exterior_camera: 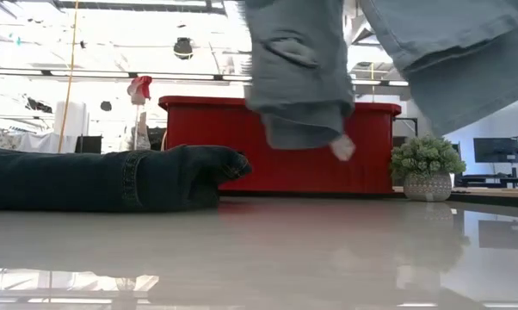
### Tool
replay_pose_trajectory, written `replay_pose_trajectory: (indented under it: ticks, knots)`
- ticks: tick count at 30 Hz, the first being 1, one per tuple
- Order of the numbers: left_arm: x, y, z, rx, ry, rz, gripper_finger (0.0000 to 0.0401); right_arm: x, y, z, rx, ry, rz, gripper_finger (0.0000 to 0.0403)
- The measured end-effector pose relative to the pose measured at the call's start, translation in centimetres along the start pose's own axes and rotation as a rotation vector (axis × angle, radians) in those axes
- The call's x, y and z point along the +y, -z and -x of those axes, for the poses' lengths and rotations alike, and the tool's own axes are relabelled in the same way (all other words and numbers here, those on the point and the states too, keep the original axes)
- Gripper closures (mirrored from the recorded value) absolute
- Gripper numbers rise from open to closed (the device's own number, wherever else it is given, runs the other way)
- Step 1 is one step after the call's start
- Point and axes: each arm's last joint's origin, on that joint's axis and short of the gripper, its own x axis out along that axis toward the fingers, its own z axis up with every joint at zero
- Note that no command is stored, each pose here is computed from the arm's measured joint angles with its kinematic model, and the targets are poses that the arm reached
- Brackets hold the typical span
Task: Fold Laundry from Bin
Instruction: Fold the light blue pants
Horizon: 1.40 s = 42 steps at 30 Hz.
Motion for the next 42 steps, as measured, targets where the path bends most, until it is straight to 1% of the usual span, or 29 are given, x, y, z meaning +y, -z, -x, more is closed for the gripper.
replay_pose_trajectory:
  ticks: [2,3,5,7,10,14,19,22,25,28,35,38,40,42]
  knots:
    - [0.2,-1.4,0.8,-0.072,-0.039,0.019,0.0225,-0.3,0.1,0.0,0.008,0.030,-0.033,0.0381]
    - [0.3,-1.9,1.1,-0.118,-0.038,0.036,0.0226,-0.4,0.1,0.0,0.007,0.045,-0.039,0.0381]
    - [0.2,-2.4,1.3,-0.213,0.013,0.055,0.0226,-0.3,0.2,-0.1,-0.020,0.070,-0.037,0.0381]
    - [-0.4,-2.0,0.6,-0.255,0.066,0.056,0.0226,-0.2,0.3,-0.3,-0.053,0.080,-0.024,0.0381]
    - [-1.8,-0.8,-0.7,-0.231,0.117,0.064,0.0226,-0.5,0.9,-0.5,-0.048,0.109,-0.038,0.0381]
    - [-2.7,-1.6,-2.4,-0.264,0.125,0.106,0.0226,-1.2,1.8,-0.6,-0.051,0.192,-0.051,0.0381]
    - [-5.6,-1.2,-4.3,-0.197,0.153,0.056,0.0226,-1.1,2.0,-0.7,-0.071,0.190,-0.051,0.0381]
    - [-6.4,-1.7,-4.5,-0.210,0.159,0.068,0.0226,-1.0,2.0,-0.7,-0.074,0.188,-0.053,0.0381]
    - [-7.4,-1.4,-4.6,-0.188,0.176,0.053,0.0226,-0.9,1.8,-0.9,-0.075,0.182,-0.050,0.0381]
    - [-7.6,-1.3,-4.6,-0.186,0.185,0.068,0.0226,-0.8,1.7,-1.1,-0.070,0.180,-0.049,0.0381]
    - [-6.7,-0.7,-5.5,-0.172,0.154,0.139,0.0226,-0.9,2.2,-1.2,-0.057,0.196,-0.055,0.0381]
    - [-6.5,-0.4,-5.8,-0.167,0.160,0.170,0.0226,-0.9,2.6,-1.4,-0.108,0.237,-0.015,0.0381]
    - [-6.8,-0.1,-5.9,-0.162,0.149,0.171,0.0226,-0.9,2.8,-1.5,-0.154,0.265,0.002,0.0382]
    - [-6.8,0.0,-6.0,-0.151,0.139,0.162,0.0226,-1.1,3.0,-1.5,-0.166,0.296,0.013,0.0383]
